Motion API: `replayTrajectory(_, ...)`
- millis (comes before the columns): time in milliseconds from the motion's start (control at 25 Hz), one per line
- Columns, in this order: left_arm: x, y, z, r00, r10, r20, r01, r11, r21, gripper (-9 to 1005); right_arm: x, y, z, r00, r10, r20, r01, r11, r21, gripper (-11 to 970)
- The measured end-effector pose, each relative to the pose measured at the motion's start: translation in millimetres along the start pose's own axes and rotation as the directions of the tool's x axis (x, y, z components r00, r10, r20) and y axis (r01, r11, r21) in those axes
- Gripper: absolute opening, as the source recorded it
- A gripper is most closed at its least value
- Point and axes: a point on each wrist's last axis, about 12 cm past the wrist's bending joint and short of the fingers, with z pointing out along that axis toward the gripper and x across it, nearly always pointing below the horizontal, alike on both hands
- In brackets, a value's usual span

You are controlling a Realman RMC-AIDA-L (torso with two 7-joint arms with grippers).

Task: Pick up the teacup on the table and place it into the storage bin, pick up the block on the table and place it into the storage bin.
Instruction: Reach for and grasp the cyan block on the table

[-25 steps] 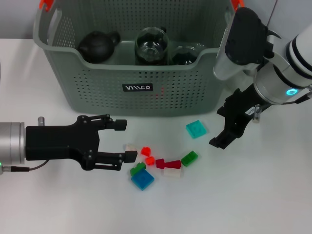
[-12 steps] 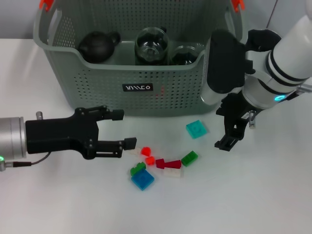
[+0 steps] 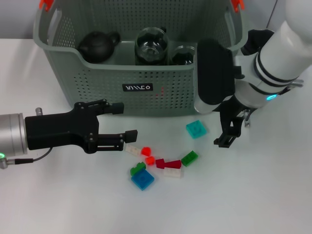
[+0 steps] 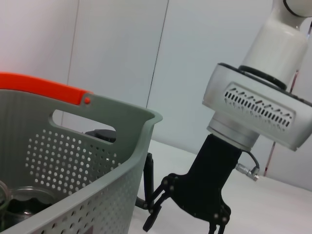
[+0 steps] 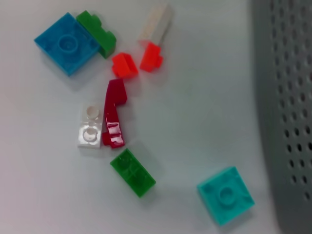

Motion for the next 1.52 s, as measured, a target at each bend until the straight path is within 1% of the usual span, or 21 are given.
replayTrajectory(320, 2, -1.4, -1, 1.0, -0.006, 0.003, 0.006, 1.0, 0.001, 862, -6, 8.2, 17, 1.0, -0.022, 0.013, 0.022, 1.0, -0.015, 928)
replayTrajectory(600, 2, -1.9, -1, 1.0, -0.008, 0.003, 0.008, 1.0, 0.002, 862, -12, 12.4, 25, 0.999, -0.038, 0.035, 0.038, 0.999, 0.007, 928)
replayTrajectory(920, 4, -3.0, 0, 1.0, -0.022, 0.007, 0.022, 1.0, 0.009, 862, -12, 13.6, 32, 0.998, -0.02, 0.062, 0.02, 1.0, 0.008, 927)
replayTrajectory(1280, 6, -3.4, 0, 1.0, -0.029, 0.007, 0.029, 1.0, 0.011, 861, -11, 9.4, 27, 0.995, 0.028, 0.091, -0.028, 1.0, -0.004, 926)
replayTrajectory(1520, 6, -3.7, 0, 0.999, -0.031, 0.008, 0.031, 0.999, 0.012, 861, -7, 3.7, 19, 0.988, 0.098, 0.116, -0.095, 0.995, -0.032, 925)
